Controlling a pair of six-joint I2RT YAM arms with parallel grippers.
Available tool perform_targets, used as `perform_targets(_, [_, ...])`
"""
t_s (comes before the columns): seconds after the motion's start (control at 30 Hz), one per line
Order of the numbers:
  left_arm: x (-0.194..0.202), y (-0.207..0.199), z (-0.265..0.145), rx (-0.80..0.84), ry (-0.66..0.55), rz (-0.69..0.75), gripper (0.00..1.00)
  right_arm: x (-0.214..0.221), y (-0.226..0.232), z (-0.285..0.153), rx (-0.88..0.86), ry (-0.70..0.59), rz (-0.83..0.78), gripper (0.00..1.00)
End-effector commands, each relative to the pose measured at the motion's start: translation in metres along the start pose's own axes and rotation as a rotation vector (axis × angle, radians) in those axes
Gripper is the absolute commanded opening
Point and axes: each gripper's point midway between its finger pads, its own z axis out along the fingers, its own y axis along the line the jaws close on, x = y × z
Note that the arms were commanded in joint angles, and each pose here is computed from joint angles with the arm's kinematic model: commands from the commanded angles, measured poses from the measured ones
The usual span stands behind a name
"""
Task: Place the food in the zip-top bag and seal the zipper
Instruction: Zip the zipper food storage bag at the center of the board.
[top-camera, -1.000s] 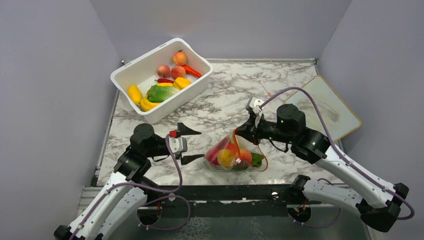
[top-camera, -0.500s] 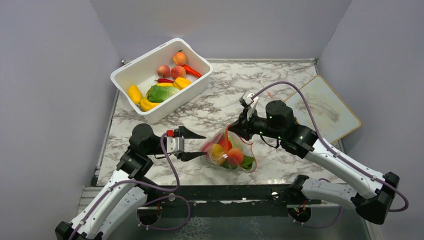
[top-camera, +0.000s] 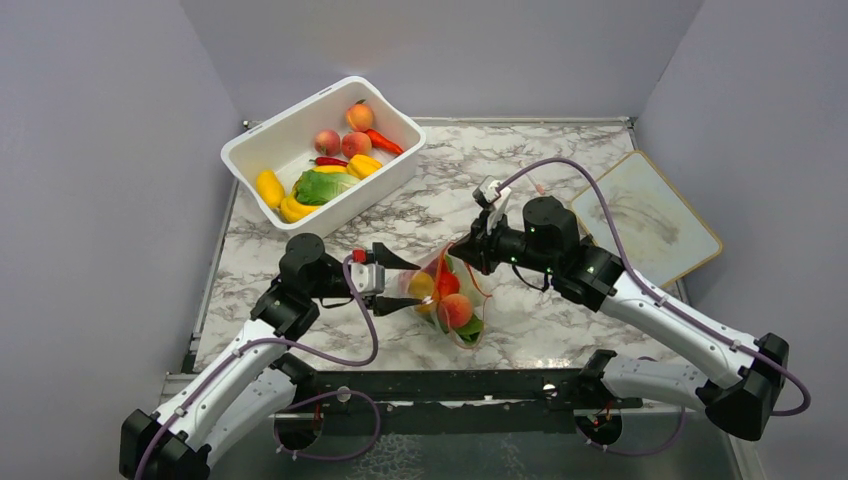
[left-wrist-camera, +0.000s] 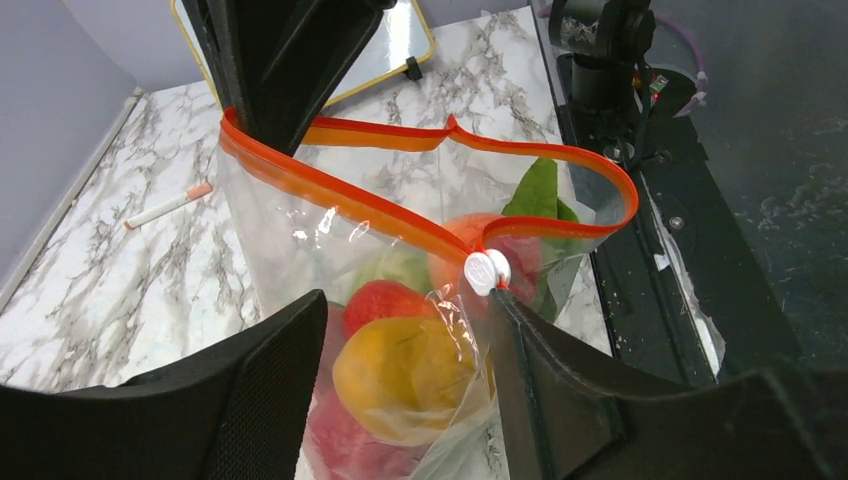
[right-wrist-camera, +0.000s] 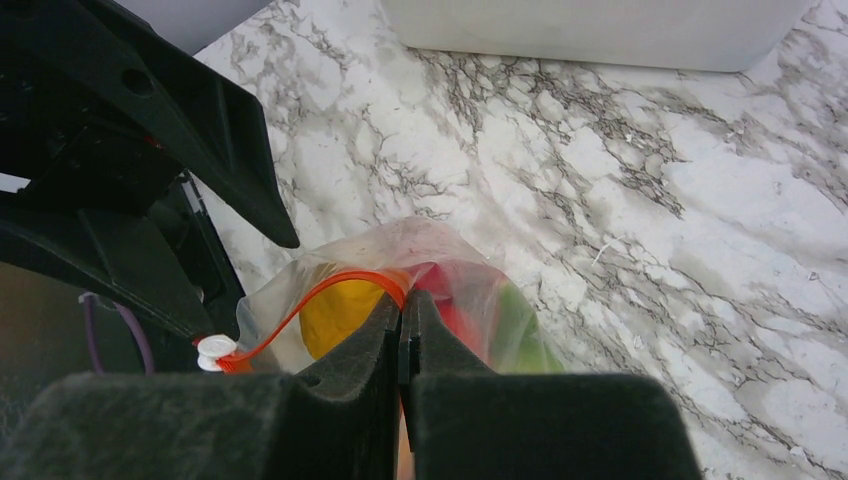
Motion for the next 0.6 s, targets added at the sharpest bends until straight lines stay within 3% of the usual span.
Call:
perform_targets(0.0, [-0.001, -0.011, 0.001, 0.066, -0.03, 0.08, 0.65, -0.022, -0.003, 0.004, 0.024, -0.076, -0.006, 0.01])
perform_targets(0.17, [0.007, -0.02, -0.002, 0.086, -0.005, 0.066, 0.68, -0.018, -0.011, 0.007, 0.067, -0.07, 0.01, 0.01])
perform_targets(0.57, [0.013, -0.009, 0.008, 0.104, 0.002, 0.043, 0.52, -0.021, -0.008, 0.009, 0.051, -0.087, 0.045, 0.01])
